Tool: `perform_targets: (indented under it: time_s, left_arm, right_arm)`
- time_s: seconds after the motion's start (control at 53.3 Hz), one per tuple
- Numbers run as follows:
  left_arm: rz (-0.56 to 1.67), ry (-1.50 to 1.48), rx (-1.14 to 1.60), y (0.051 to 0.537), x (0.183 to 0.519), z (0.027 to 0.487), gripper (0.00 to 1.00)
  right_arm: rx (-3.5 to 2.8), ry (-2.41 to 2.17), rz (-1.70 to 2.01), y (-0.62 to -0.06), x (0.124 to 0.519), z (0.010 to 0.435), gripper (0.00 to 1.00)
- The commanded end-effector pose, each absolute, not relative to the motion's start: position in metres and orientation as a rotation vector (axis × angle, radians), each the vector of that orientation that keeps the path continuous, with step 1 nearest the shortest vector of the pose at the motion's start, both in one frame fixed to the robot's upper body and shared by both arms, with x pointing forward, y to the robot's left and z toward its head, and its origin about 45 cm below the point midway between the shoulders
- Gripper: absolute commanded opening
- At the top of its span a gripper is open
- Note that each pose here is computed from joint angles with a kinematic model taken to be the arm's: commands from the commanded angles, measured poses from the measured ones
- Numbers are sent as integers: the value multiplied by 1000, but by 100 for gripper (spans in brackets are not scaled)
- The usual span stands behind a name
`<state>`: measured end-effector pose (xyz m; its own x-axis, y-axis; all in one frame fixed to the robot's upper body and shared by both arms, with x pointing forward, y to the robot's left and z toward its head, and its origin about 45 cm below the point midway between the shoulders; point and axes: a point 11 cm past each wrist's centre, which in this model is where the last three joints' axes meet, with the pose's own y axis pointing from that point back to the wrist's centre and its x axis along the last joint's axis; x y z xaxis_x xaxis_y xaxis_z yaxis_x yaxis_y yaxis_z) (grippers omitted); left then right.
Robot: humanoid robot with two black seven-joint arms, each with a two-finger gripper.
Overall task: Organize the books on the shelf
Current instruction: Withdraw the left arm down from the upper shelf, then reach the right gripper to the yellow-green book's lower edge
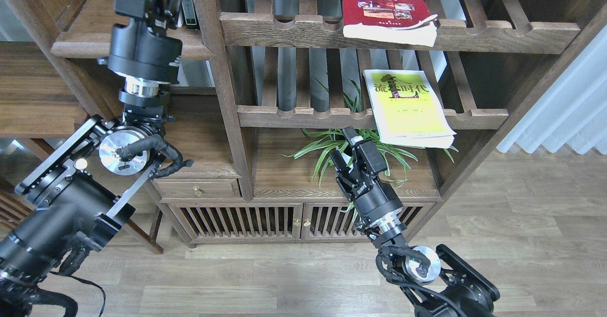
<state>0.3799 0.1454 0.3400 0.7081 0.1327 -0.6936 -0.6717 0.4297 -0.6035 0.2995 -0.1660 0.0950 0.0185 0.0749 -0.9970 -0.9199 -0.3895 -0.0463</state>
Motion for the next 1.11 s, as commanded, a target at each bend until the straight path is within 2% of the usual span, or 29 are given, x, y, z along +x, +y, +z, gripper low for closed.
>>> perform_targets:
  time_s: [0.0, 0.188, 0.206, 0.488, 0.826, 1.089]
  left_arm:
    - [565, 680, -933, 142, 371, 309, 100]
    - [613, 733, -879, 150, 361, 279, 100]
    - [634, 756, -848, 153, 358, 266, 100]
    - [730, 783, -787, 178, 354, 233, 100]
    - [749, 793, -776, 184, 351, 226, 100]
    - [750, 790, -780, 184, 352, 227, 100]
  right_arm:
    - [-1440, 967, 1492, -178, 305, 86, 98]
    - [-1423, 1022, 1492, -189, 307, 75, 98]
    - [-1415, 1036, 1490, -192, 308, 73, 98]
    - [-1373, 1089, 1454, -212, 320, 71, 98]
    - [-1321, 1157, 1452, -229, 317, 56, 98]
    - [-1291, 1160, 1402, -245, 326, 65, 98]
